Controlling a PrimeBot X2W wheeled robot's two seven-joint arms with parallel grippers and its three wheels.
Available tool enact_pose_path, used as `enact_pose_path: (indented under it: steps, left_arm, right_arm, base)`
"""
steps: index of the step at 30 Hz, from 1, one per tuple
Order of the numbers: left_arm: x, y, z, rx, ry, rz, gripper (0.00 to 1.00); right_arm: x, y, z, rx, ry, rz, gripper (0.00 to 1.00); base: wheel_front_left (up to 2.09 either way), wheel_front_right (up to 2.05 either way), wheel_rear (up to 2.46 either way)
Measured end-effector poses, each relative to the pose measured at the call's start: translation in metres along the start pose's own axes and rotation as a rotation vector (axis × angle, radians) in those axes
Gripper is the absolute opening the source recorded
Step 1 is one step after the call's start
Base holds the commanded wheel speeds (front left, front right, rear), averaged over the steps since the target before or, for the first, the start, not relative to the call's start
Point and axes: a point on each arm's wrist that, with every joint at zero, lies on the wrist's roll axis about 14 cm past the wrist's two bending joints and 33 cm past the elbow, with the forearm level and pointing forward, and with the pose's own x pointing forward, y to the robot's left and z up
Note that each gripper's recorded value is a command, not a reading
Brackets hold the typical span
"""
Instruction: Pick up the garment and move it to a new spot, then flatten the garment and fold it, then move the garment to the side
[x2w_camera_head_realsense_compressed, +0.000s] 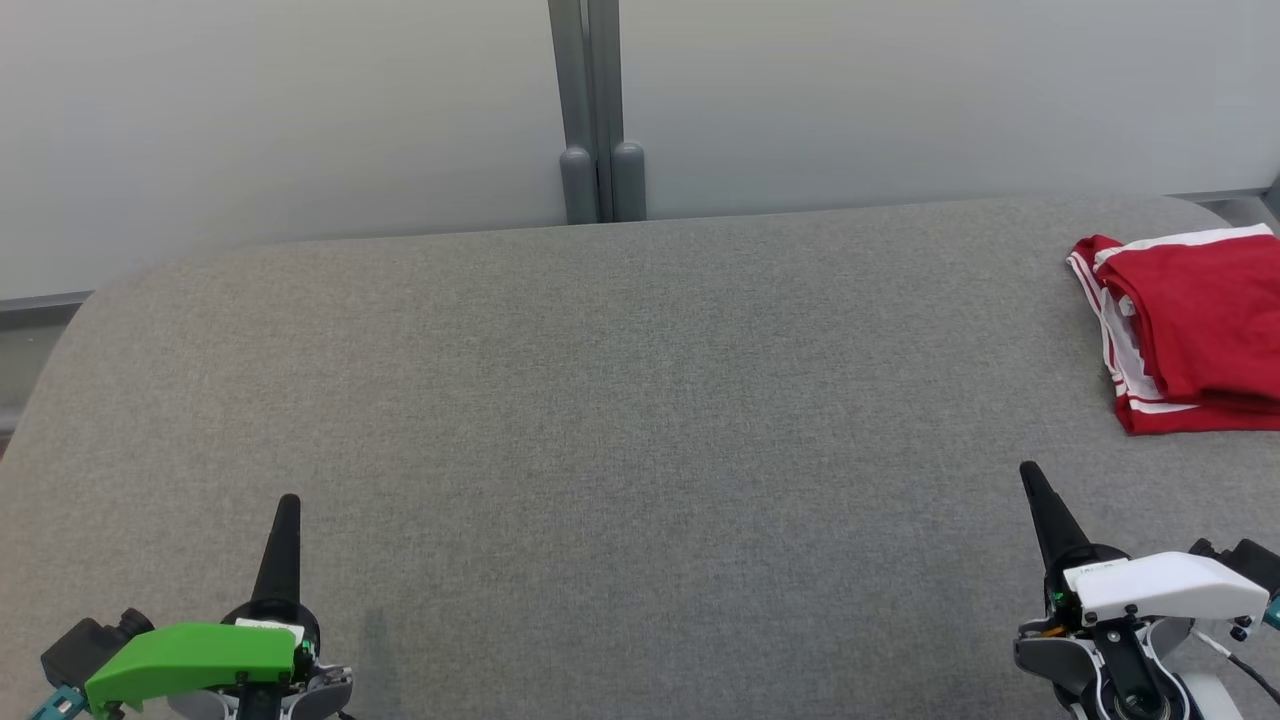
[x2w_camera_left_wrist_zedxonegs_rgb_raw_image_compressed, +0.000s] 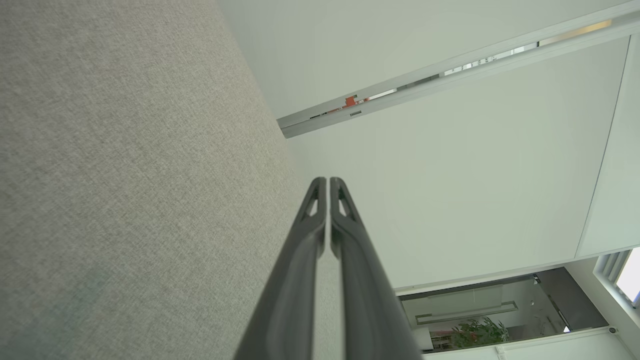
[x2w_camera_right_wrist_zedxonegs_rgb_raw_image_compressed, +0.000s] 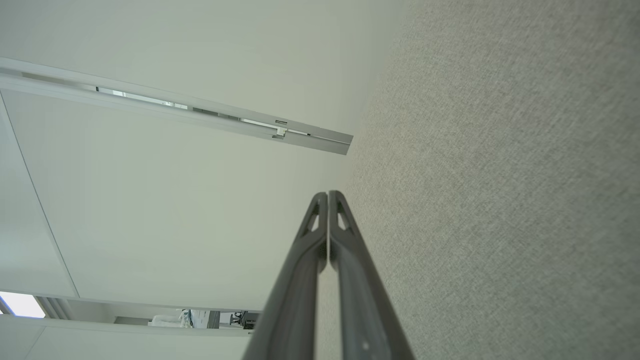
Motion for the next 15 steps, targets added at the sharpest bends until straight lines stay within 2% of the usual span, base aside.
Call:
enact_pose_path:
  steps: [15]
  left_arm:
    - [0.0088, -0.0019, 0.0029, -0.123, 0.004, -0.009, 0.0]
  right_arm:
    - [0.0049, 0.0003, 0.0056, 0.124, -0.011, 0.002, 0.0]
  base:
    - [0.0, 0.0, 0.0]
